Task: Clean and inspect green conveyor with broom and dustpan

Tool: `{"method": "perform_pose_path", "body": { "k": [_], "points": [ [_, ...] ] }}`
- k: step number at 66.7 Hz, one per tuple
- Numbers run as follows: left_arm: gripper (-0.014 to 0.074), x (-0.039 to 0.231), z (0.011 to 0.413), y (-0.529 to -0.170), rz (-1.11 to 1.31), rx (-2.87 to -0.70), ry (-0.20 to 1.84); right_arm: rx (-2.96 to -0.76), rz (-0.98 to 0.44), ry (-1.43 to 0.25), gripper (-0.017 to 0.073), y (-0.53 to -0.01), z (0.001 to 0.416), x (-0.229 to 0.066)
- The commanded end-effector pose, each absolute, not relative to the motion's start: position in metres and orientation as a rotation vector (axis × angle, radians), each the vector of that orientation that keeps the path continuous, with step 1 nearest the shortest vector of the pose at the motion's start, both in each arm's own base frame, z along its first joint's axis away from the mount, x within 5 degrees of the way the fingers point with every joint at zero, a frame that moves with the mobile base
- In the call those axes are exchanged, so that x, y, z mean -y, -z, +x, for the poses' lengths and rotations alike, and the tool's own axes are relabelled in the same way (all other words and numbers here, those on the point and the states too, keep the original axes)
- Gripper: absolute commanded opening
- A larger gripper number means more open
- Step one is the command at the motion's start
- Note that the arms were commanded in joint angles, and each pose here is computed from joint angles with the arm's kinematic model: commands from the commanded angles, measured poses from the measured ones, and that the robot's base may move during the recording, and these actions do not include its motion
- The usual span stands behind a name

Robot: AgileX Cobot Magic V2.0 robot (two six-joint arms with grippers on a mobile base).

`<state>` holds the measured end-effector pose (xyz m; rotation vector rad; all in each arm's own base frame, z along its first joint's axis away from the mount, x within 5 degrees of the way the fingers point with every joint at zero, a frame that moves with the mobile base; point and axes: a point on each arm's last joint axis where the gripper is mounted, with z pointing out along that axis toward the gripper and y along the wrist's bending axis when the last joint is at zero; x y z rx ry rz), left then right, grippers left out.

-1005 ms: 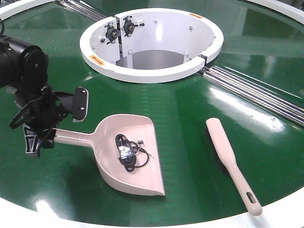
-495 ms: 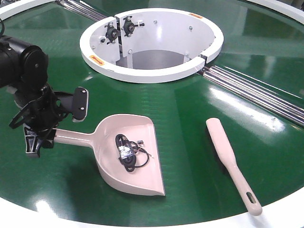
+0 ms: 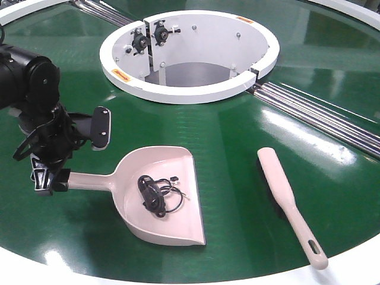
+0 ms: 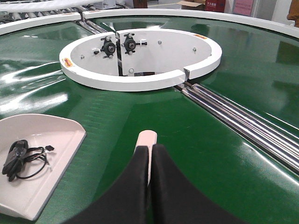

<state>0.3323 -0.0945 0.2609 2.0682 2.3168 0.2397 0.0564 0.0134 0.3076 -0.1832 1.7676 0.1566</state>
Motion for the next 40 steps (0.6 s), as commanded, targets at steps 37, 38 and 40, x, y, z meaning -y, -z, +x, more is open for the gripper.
{"method": "perform_pose_path", "body": {
  "k": [37,38,40],
  "points": [
    [0.034,0.08,0.277,-0.386,1.187,-2.25,-0.305,-1.691,-0.174,-0.153,-0.0008,-0.32,0.058,-0.013],
    [0.0325,0.079,0.276,-0.388,1.159,-2.245,-0.3,-1.691,-0.174,-0.153,-0.0008,-0.32,0.058,-0.013],
    [0.0284,0.078,0.273,-0.394,1.088,-2.232,-0.284,-1.691,-0.174,-0.153,-0.0008,-0.32,0.058,-0.013]
  ]
}}
